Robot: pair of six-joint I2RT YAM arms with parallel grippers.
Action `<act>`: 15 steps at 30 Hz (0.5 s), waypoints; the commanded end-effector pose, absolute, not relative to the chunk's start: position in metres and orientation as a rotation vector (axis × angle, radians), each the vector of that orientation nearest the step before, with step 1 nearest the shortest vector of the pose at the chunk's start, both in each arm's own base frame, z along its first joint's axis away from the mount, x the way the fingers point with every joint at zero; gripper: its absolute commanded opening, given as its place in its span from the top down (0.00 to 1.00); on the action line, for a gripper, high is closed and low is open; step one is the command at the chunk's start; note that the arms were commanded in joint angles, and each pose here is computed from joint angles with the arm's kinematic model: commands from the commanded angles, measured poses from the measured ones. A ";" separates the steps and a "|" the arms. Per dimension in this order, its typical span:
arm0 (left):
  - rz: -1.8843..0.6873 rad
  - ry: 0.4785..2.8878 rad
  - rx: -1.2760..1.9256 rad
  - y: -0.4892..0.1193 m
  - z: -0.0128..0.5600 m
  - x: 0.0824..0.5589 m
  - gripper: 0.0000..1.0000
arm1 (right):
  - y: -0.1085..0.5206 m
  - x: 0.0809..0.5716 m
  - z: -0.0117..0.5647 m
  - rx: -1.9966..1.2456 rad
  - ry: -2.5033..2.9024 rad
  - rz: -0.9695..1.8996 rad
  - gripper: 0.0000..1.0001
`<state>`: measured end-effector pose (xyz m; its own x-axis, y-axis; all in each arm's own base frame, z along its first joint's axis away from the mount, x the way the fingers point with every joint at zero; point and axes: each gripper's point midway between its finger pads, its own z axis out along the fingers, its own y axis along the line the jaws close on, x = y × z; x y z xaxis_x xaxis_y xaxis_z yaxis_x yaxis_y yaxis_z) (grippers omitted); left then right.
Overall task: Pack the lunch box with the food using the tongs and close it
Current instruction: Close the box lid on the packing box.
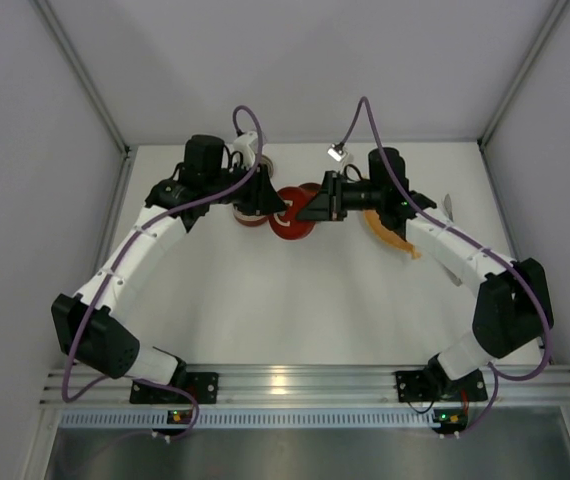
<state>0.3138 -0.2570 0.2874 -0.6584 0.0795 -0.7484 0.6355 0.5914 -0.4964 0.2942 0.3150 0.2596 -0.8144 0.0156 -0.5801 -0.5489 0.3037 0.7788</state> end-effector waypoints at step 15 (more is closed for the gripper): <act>-1.040 1.978 0.468 -0.243 0.325 0.323 0.46 | 0.305 0.302 0.294 -0.373 1.934 1.665 1.00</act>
